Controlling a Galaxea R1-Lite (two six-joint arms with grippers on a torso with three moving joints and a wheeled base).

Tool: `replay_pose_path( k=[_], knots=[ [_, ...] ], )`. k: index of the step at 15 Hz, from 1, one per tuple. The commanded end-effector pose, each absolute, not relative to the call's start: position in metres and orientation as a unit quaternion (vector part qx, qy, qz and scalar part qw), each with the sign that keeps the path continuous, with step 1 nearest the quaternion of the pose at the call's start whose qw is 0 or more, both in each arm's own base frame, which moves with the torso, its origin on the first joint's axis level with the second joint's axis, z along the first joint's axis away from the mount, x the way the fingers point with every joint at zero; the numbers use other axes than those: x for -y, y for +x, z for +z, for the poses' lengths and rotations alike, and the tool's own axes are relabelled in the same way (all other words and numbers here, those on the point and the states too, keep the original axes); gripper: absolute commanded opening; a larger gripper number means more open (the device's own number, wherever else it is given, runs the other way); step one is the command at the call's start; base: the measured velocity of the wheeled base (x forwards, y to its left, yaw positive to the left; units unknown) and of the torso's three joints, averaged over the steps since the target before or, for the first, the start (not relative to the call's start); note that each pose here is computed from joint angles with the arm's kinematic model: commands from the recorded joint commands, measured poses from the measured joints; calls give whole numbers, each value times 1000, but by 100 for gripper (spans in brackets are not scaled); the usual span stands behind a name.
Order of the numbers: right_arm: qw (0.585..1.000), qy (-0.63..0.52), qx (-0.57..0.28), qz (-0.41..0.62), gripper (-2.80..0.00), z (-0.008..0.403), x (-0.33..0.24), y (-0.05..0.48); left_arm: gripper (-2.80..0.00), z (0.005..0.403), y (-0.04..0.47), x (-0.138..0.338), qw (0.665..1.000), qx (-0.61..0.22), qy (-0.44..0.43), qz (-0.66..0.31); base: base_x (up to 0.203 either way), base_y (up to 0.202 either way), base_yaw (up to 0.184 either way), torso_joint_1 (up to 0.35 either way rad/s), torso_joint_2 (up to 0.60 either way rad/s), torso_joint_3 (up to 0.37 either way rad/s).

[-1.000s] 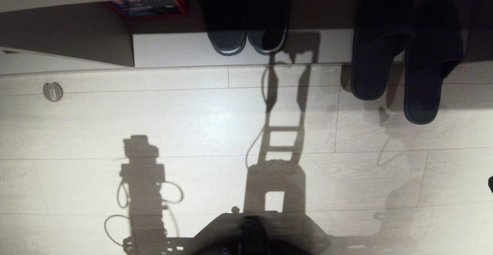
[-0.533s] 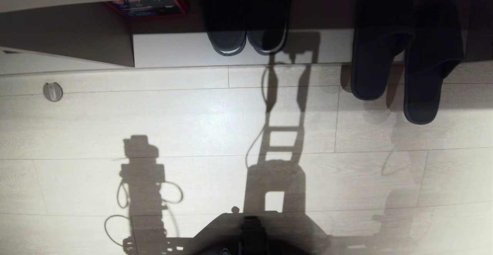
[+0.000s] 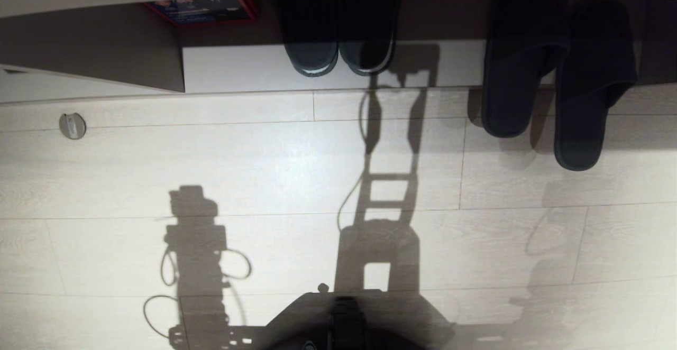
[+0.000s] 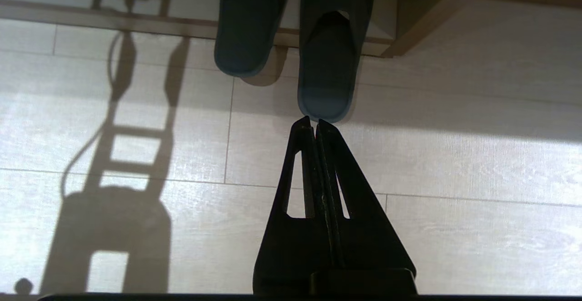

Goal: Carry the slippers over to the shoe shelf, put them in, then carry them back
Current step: Pick up the slippers in the shoe cabinet

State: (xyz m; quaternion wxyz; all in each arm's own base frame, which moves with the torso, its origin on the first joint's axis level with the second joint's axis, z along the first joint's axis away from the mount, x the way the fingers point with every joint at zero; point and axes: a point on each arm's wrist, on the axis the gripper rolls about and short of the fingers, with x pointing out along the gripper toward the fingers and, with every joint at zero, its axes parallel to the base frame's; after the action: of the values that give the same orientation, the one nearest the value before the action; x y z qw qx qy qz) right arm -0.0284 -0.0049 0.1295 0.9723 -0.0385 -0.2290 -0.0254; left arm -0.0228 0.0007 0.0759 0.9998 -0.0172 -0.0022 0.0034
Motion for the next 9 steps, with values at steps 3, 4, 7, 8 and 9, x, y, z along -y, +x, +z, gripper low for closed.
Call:
replay_pose_path(
  k=[3, 4, 7, 8, 9],
  knots=[
    [981, -32, 189, -21, -280, 102, 5, -30, -280, 76, -23, -1, 1000, 2, -18, 5, 0, 0, 0, 0, 0, 0],
    [989, -36, 146, -18, -280, 93, 5, -27, -280, 76, -23, -1, 1000, 2, -18, 4, 0, 0, 0, 0, 0, 0],
    [991, -32, 127, -19, -280, 90, 5, -26, -280, 76, -23, -1, 1000, 2, -18, 4, 0, 0, 0, 0, 0, 0],
    [990, -28, 132, -29, -280, 91, 5, -26, -280, 76, -23, -1, 1000, 2, -18, 4, 0, 0, 0, 0, 0, 0],
    [989, -26, 141, -34, -280, 92, 5, -27, -280, 76, -23, -1, 1000, 2, -18, 4, 0, 0, 0, 0, 0, 0]
  ],
)
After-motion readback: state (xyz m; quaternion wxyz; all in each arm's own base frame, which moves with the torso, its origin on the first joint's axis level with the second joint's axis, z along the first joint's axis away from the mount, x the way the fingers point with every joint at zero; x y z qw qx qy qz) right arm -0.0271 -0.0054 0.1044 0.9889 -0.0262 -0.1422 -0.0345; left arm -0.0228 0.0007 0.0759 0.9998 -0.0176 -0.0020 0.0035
